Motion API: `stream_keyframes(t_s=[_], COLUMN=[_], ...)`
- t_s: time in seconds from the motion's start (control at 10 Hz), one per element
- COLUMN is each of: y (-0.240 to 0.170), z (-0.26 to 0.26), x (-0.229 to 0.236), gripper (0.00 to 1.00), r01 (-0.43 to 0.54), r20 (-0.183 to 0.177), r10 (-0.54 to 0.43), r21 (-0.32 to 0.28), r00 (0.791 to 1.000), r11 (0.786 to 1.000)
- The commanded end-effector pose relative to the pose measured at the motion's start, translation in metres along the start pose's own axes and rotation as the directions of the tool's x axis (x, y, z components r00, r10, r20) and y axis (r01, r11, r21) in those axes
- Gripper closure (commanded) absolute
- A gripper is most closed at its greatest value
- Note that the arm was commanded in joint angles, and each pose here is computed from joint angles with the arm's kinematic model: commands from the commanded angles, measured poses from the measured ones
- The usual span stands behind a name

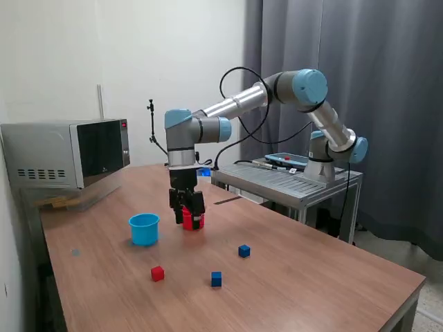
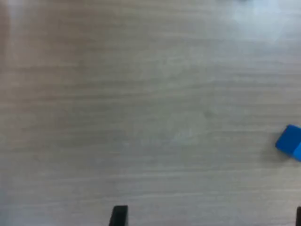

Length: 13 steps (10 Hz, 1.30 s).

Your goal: Place red objects in the red bin, and blue objects in the blue bin.

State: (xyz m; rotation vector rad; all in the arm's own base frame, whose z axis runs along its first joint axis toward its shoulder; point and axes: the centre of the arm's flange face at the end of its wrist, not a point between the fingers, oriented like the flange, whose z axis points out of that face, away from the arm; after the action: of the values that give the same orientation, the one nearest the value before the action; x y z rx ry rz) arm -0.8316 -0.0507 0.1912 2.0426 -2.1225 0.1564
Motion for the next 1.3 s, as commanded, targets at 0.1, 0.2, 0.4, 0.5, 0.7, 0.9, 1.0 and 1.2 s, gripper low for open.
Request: stream_keyframes(t_s=[0.1,0.2,0.4,0.5,0.7,0.9,1.0,1.2], y=[0.020,0.023,0.035,0.043,0.055,0.060,0.062,0.068], z=[0.021,0.027,0.036,0.042,0.040,0.045,0.045,0.053], x=[-0.002,-0.005,-0.007,-0.009,-0.003,-0.003,-0.004,-0.009], gripper=[0.00,0.00,0.00,0.00,0.00,0.00,0.00,0.00], r01=[0.046,0.056,0.078,0.086,0.101,0.065,0.045,-0.018], r20=[0.002,0.002,0.004,0.007,0.012,0.018,0.019,0.060], r10=[-0.046,-0.056,-0.078,-0.086,-0.100,-0.064,-0.044,0.024], r21=[-0.011,-0.011,-0.024,-0.037,-0.068,-0.077,-0.085,-0.095], r00=[0.999,0.998,0.997,0.996,0.995,0.998,0.999,0.998], r11=[0.999,0.998,0.997,0.996,0.993,0.995,0.995,0.995])
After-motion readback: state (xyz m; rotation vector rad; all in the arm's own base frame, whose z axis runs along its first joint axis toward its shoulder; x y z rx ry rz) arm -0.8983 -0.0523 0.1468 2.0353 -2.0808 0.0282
